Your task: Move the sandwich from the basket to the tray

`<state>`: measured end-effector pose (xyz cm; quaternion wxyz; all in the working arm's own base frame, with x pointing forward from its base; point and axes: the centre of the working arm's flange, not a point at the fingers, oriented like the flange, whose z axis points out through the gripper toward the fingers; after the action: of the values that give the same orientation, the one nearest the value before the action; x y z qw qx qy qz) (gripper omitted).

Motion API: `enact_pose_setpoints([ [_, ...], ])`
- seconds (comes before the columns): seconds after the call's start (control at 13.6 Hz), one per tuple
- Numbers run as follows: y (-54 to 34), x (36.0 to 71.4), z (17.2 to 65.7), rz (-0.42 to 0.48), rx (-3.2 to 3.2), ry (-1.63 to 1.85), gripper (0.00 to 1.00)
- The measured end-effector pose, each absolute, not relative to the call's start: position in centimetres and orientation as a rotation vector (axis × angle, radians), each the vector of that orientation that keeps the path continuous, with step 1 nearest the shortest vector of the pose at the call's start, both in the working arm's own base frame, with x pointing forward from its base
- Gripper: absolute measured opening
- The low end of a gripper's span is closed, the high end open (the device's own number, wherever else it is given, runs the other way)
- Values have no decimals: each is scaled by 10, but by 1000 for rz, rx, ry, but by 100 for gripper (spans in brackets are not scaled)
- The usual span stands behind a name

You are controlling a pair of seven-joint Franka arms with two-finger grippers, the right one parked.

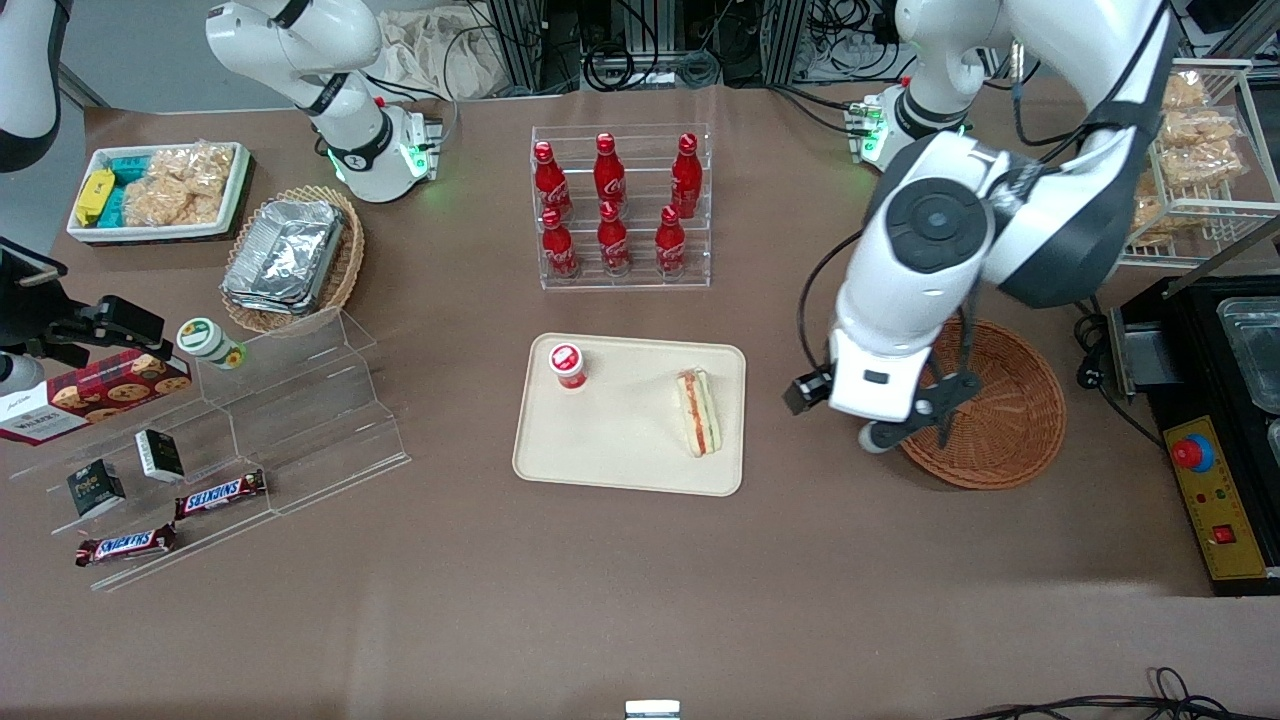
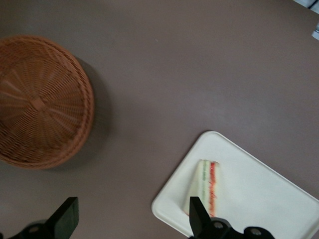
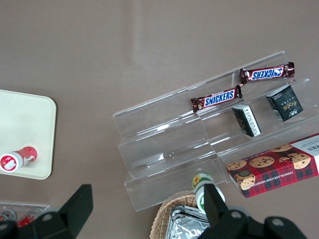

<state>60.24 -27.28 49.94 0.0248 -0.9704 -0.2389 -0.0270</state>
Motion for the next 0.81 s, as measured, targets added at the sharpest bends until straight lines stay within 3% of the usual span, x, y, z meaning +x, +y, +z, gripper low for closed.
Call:
enact_pose_setpoints([
  [0.81, -74, 571, 572, 3, -3064, -384, 100],
])
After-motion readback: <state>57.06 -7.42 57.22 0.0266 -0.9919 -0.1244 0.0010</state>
